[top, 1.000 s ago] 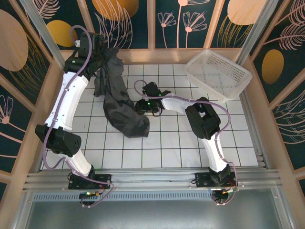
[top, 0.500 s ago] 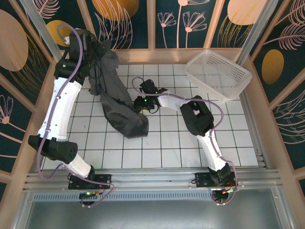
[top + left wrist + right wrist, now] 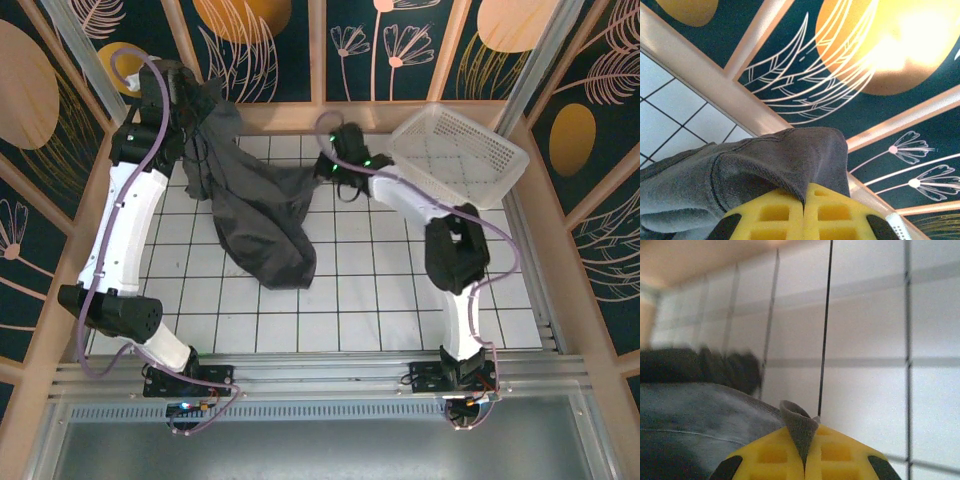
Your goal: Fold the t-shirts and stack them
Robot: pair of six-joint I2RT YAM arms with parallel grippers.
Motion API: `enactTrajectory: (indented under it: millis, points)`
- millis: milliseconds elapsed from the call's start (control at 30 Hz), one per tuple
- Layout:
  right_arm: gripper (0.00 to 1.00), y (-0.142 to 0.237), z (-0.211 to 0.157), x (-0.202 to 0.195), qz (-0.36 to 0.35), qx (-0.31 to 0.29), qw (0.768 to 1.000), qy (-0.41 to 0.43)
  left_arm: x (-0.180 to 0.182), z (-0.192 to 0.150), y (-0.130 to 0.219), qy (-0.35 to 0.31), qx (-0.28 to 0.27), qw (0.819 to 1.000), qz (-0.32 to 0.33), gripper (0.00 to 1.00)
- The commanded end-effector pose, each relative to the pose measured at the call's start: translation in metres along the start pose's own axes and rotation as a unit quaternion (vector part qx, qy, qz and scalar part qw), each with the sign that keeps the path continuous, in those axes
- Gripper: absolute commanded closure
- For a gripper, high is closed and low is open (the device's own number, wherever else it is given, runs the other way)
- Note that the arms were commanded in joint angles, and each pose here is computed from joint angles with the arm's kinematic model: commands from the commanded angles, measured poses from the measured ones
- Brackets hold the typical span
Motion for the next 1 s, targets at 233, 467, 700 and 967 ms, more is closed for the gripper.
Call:
enactTrajectory:
  millis: [233, 467, 700, 967]
  points:
    - [1.00, 0.139, 0.147, 0.029, -0.005, -0.253, 0.967, 0.032, -0.035, 0.083, 0.034, 0.028, -0.142, 0.983, -0.113, 1.00]
    - [1.00, 0.212, 0.177, 0.047, 0.004, -0.347, 0.937, 0.041, -0.039, 0.101, 0.082, 0.011, -0.201, 0.969, -0.142, 1.00]
    - [1.00, 0.306, 0.174, 0.052, 0.034, -0.450, 0.891, 0.043, -0.034, 0.120, 0.161, -0.003, -0.294, 0.938, -0.183, 1.00]
    - [1.00, 0.376, 0.145, 0.038, 0.062, -0.518, 0.853, 0.029, -0.022, 0.135, 0.247, 0.014, -0.401, 0.884, -0.239, 0.97]
Point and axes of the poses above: each hand's point on the last joint's axis, 136 mm out from that joint toward the fingers, its own y axis back along the fingers, its own x axis along the line the jaws close on, z = x × y, the point moved 5 cm from there along y, back along the fingers, and after that the axes turned 2 degrees about -y, right-handed, at the moved point
